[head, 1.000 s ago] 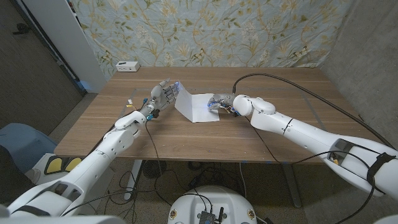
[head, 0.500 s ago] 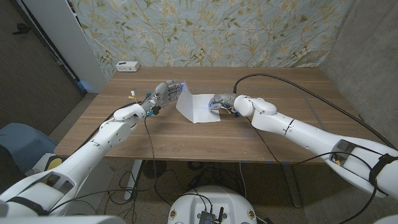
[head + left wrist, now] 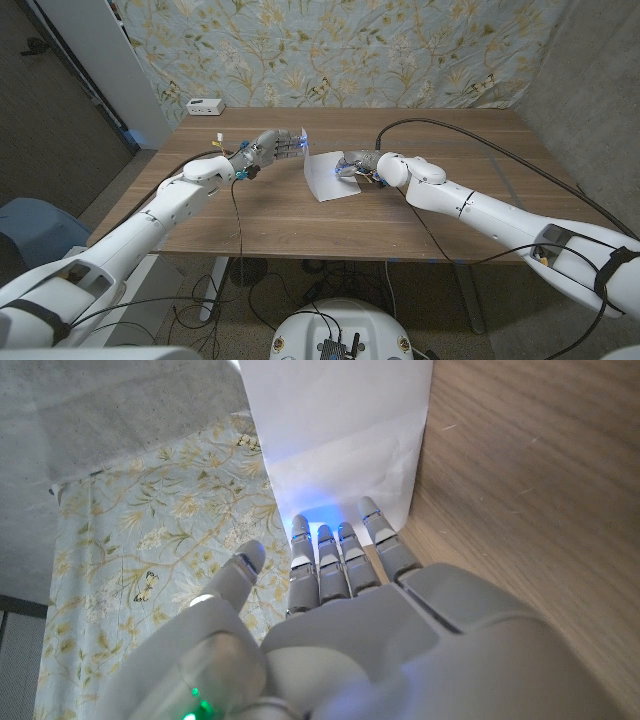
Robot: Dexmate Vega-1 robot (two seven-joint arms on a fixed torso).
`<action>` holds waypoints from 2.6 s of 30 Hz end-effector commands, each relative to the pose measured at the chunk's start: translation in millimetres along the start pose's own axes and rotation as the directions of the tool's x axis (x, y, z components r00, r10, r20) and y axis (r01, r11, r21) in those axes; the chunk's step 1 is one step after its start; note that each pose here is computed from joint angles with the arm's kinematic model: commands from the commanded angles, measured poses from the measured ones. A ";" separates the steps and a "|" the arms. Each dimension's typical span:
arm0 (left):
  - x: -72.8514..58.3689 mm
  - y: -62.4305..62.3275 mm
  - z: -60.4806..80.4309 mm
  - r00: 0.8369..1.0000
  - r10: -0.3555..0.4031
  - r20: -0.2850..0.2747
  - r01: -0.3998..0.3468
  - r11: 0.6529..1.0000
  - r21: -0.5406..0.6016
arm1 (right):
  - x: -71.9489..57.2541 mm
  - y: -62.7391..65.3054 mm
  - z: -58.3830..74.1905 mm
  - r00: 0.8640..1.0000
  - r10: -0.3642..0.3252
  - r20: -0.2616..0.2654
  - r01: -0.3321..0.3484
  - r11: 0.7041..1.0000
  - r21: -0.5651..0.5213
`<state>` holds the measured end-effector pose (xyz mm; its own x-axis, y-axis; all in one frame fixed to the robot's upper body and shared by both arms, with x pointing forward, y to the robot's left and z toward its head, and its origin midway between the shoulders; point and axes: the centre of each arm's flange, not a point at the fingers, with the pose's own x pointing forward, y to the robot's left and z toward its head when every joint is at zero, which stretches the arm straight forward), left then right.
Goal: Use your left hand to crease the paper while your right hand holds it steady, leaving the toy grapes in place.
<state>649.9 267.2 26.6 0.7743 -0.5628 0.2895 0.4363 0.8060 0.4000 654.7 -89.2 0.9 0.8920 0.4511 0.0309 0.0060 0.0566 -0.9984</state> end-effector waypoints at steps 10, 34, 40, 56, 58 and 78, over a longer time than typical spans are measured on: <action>8.1 13.7 18.4 0.991 0.019 -0.136 0.033 0.930 0.367 | 1.4 -1.5 0.7 1.000 0.006 0.005 -0.006 1.000 0.009; 62.2 -10.2 45.8 0.962 -0.202 -0.183 0.273 0.743 0.611 | 13.1 -4.9 0.7 1.000 0.002 0.008 -0.003 1.000 0.024; 68.1 -10.4 46.7 0.953 -0.174 -0.247 0.297 0.688 0.662 | 9.6 -10.4 0.1 1.000 -0.024 0.011 0.023 0.999 0.030; 77.0 -11.9 39.7 0.937 -0.168 -0.307 0.337 0.668 0.663 | -19.1 -37.9 -2.9 0.986 -0.164 0.041 0.161 0.984 0.074; 77.9 -12.6 39.2 0.935 -0.169 -0.312 0.341 0.667 0.662 | -22.3 -40.2 -2.9 0.983 -0.180 0.037 0.177 0.982 0.073; 85.2 -18.7 38.3 0.916 -0.173 -0.363 0.388 0.616 0.685 | -57.9 -53.5 -17.4 0.941 -0.337 -0.029 0.338 0.937 0.085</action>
<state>688.3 202.9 76.6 0.7946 -0.6006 -0.0888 0.2603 0.2048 0.9436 624.0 -117.9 46.1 0.8575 0.4273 0.2865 0.1971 0.2415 -0.9502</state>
